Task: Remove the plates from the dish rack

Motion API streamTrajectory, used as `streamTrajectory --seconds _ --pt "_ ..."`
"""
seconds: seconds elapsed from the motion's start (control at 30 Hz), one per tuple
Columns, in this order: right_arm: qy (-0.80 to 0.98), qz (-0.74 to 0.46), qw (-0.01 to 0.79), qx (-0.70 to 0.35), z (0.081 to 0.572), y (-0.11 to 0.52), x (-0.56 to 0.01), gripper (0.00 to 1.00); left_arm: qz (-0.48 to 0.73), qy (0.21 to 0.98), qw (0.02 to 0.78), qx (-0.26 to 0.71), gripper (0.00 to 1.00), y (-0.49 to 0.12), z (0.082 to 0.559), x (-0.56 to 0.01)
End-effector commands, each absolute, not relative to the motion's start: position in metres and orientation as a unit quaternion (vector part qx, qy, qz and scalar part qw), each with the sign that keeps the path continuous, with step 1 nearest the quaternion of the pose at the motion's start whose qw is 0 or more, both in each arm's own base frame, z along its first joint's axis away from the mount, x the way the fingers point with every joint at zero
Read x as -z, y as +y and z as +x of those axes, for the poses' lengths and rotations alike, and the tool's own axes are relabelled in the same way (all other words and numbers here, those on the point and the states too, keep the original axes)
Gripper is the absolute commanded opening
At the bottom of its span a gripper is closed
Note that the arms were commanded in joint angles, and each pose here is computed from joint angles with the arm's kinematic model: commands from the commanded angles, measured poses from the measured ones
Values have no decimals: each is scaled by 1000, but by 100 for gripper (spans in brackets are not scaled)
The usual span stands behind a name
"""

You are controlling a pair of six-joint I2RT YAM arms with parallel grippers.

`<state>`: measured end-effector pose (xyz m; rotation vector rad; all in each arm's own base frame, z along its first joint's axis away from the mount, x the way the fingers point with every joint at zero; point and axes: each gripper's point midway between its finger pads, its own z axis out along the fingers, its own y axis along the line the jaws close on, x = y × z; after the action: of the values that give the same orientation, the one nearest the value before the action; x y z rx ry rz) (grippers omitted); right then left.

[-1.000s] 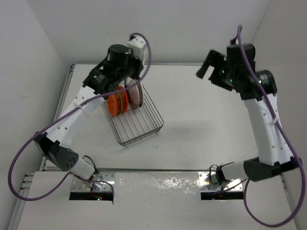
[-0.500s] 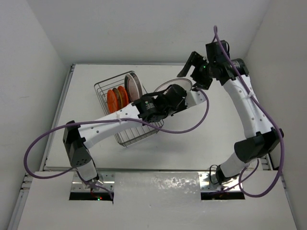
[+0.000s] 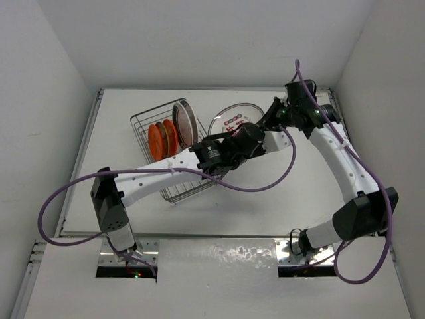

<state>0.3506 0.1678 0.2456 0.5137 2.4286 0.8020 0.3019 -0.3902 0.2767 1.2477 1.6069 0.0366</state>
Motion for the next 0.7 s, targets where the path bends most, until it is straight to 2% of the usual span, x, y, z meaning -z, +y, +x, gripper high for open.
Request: streamTrajectory --seconds 0.0,0.03,0.07,0.1,0.23,0.33,0.37,0.43,0.53,0.67 --pt "872 204 296 -333 375 166 -258 0 455 658 600 16 32 -396 314 -330" --pt "865 223 314 -320 385 149 -259 0 450 661 600 15 64 -395 316 -328" --pt "864 237 324 -305 390 137 -256 0 440 669 599 19 90 -394 315 -325" --pt "861 261 340 -273 398 118 -249 0 431 676 598 17 100 -391 318 -324" --pt "830 350 396 -177 426 35 -205 0 321 728 604 43 100 -364 325 -340" --pt "825 388 388 -136 444 -1 -145 0 136 793 588 85 100 -308 354 -364" --pt "826 387 388 -129 451 -5 -136 0 117 804 574 102 100 -310 350 -365" --pt "834 374 393 -96 468 -17 -117 0 41 836 539 95 100 -274 374 -362" --pt "840 356 405 -56 484 -33 -104 0 -9 857 505 104 100 -239 402 -354" --pt "851 362 375 -63 501 -42 -76 3 -95 873 455 150 100 -191 444 -329"
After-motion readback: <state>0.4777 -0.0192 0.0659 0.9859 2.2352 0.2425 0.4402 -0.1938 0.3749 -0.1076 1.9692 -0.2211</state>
